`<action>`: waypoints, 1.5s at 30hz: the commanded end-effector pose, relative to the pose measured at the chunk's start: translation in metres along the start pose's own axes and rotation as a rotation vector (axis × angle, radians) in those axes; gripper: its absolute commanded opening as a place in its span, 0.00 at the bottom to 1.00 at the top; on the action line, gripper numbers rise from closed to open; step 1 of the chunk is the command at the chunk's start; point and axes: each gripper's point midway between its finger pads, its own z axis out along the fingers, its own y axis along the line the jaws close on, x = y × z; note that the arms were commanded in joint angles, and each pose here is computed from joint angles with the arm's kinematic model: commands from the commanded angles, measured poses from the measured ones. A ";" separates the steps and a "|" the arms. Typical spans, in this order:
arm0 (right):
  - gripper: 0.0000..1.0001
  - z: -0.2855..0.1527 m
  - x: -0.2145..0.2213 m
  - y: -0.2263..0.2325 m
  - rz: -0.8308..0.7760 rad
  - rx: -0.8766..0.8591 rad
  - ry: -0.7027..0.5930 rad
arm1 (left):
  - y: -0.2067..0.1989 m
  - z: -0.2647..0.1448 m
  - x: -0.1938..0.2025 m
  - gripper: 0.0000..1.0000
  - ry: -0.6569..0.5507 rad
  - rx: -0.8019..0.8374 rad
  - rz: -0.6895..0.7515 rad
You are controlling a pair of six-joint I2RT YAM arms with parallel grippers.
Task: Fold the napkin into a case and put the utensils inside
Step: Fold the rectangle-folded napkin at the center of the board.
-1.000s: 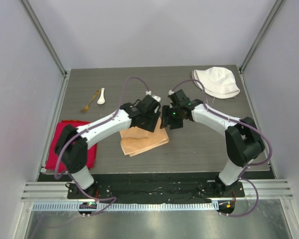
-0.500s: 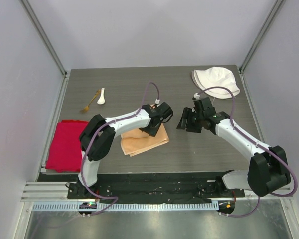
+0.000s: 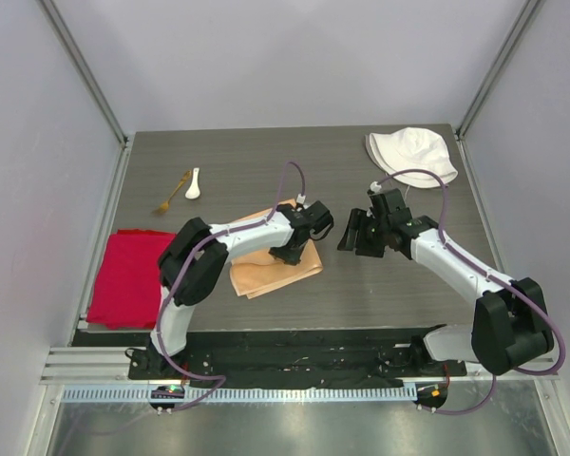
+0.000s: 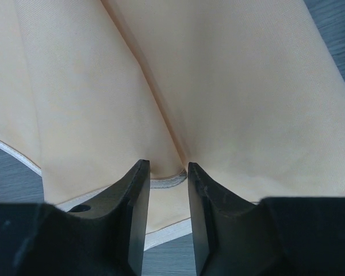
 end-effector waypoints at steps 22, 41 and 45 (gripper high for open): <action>0.59 0.012 -0.008 0.026 0.008 -0.129 -0.010 | 0.145 -0.030 -0.045 0.02 -0.091 -0.136 -0.233; 0.56 0.076 0.055 0.159 -0.232 -0.248 0.111 | 0.228 -0.096 -0.058 0.59 -0.215 -0.180 -0.436; 0.33 0.101 0.071 0.157 -0.282 -0.181 0.113 | 0.192 -0.101 -0.031 0.55 -0.226 0.031 -0.471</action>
